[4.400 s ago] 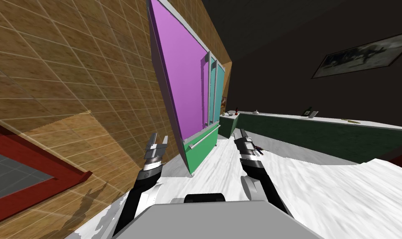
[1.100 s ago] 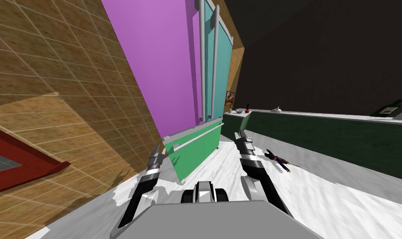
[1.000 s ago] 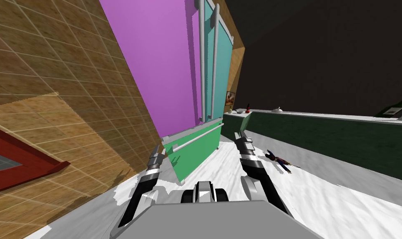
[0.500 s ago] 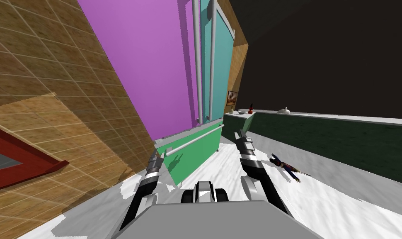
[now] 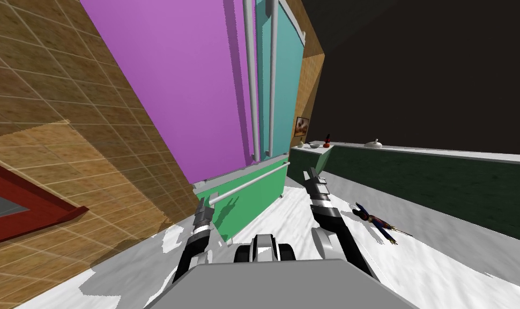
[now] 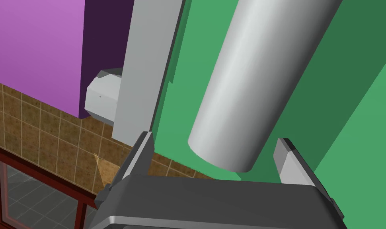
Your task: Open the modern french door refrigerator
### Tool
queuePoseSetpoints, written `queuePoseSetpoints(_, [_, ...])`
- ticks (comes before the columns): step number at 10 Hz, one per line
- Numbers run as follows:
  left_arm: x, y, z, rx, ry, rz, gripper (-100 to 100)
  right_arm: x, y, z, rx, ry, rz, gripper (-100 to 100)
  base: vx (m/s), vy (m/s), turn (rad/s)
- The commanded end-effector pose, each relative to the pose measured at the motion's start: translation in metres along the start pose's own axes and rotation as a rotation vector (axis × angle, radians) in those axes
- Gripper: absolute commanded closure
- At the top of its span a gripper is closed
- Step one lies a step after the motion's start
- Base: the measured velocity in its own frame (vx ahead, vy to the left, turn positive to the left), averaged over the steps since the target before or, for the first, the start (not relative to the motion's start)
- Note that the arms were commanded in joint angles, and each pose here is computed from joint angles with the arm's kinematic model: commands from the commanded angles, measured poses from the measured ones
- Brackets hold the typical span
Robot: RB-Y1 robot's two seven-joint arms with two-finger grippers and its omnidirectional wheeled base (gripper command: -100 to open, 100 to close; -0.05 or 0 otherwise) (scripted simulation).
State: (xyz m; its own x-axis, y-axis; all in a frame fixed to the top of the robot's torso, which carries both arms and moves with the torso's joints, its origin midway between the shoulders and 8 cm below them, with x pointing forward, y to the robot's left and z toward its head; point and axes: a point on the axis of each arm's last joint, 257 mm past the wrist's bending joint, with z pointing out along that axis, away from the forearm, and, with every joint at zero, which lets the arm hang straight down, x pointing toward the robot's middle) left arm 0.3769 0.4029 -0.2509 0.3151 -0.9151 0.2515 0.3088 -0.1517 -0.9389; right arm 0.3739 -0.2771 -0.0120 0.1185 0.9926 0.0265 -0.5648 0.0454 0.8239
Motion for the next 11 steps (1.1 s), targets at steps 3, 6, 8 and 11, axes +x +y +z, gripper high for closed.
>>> queuePoseSetpoints(3, [0.002,0.007,-0.005,-0.015,-0.043,-0.045,-100,0.0,0.0,0.0,0.0,0.0,0.0,0,0.03,-0.011,0.003])
queuePoseSetpoints(6, [0.003,0.013,-0.01,-0.015,-0.043,-0.046,100,0.0,0.0,0.0,0.0,0.0,0.0,0,0.02,0.006,0.004])
queuePoseSetpoints(8, [0.003,0.005,-0.007,-0.009,-0.039,-0.044,100,0.0,0.0,0.0,0.0,0.0,0.0,0,-0.061,-0.029,0.008])
queuePoseSetpoints(11, [0.004,0.002,-0.008,-0.015,-0.038,-0.044,100,0.0,0.0,0.0,0.0,0.0,0.0,0,-0.159,-0.111,0.01])
